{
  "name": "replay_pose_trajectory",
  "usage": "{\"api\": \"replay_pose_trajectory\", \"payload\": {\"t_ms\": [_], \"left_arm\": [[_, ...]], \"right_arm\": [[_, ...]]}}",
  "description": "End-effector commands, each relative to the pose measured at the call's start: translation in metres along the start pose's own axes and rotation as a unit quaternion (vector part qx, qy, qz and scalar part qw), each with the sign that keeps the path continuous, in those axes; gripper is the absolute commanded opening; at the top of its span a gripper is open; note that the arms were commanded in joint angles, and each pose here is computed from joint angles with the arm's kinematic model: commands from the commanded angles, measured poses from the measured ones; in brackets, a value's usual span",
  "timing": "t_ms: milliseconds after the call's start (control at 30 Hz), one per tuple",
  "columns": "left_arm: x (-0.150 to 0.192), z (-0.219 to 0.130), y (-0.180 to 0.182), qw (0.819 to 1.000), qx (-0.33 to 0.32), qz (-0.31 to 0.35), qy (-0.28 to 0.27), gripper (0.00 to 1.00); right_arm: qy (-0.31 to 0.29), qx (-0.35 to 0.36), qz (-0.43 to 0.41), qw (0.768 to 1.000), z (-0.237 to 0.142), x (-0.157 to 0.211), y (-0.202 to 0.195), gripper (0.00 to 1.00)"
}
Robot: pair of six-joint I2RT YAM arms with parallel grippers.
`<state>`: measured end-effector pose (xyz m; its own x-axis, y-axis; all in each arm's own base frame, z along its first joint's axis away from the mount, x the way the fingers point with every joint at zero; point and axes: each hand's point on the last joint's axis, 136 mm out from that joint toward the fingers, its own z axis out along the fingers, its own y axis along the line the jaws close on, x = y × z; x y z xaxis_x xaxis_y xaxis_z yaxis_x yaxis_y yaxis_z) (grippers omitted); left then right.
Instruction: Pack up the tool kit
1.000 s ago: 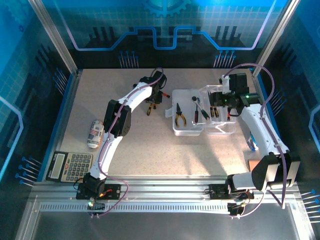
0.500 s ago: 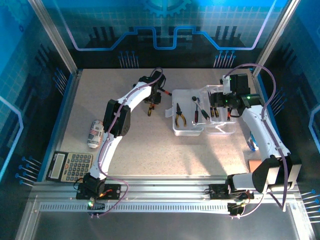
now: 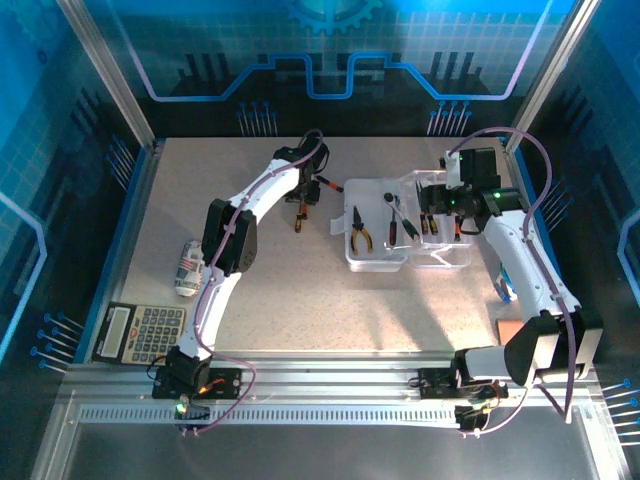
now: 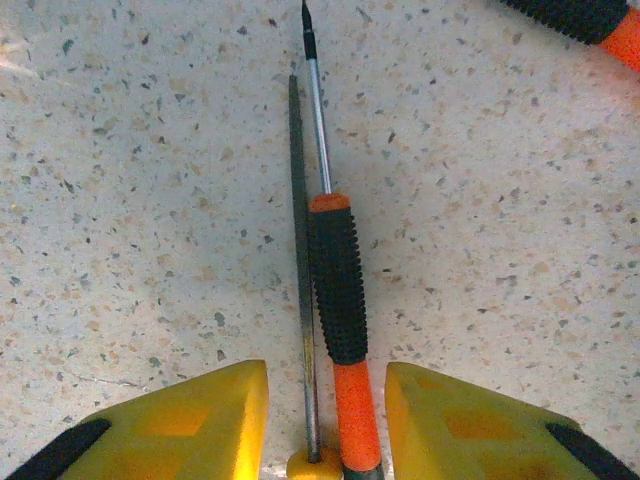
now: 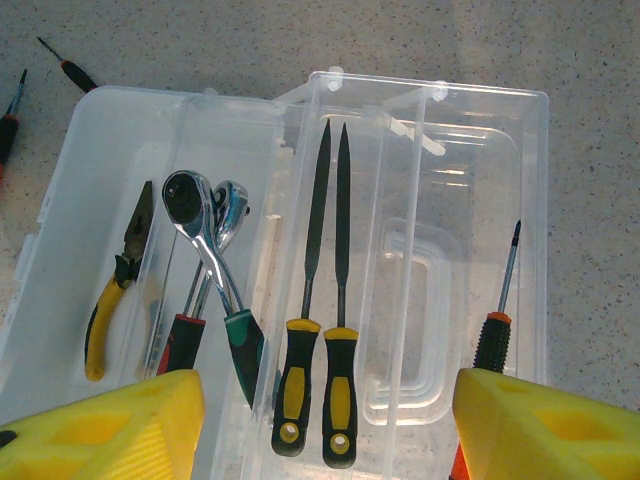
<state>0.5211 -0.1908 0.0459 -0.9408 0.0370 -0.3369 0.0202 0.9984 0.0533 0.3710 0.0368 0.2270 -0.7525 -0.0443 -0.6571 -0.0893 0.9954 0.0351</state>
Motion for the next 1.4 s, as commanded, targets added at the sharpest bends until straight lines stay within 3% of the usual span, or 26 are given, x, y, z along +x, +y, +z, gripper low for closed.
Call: {"api": "replay_pose_trajectory", "payload": {"t_ms": [0, 167, 400, 1033, 1133, 1367], "left_arm": [[-0.01, -0.022, -0.008, 1.0, 0.016, 0.007, -0.02, 0.37], [-0.005, -0.006, -0.011, 1.0, 0.018, 0.007, -0.009, 0.35], [0.0, 0.011, -0.016, 1.0, 0.025, 0.007, 0.0, 0.22], [0.019, 0.041, -0.014, 0.999, 0.015, 0.01, 0.035, 0.21], [0.022, 0.045, -0.016, 0.999, 0.018, 0.011, 0.042, 0.01], [0.012, 0.02, -0.016, 0.999, 0.028, 0.014, 0.025, 0.0]], "right_arm": [[0.007, -0.011, -0.008, 1.0, 0.0, 0.004, 0.008, 0.68], [0.007, -0.008, -0.01, 1.0, 0.0, 0.005, 0.007, 0.68], [0.011, -0.008, -0.01, 1.0, 0.002, 0.008, 0.007, 0.68], [0.018, -0.007, -0.011, 1.0, 0.004, 0.012, 0.006, 0.69], [0.016, -0.007, -0.011, 1.0, 0.003, 0.011, 0.006, 0.69], [0.011, -0.01, -0.01, 1.0, -0.002, 0.008, 0.006, 0.7]]}}
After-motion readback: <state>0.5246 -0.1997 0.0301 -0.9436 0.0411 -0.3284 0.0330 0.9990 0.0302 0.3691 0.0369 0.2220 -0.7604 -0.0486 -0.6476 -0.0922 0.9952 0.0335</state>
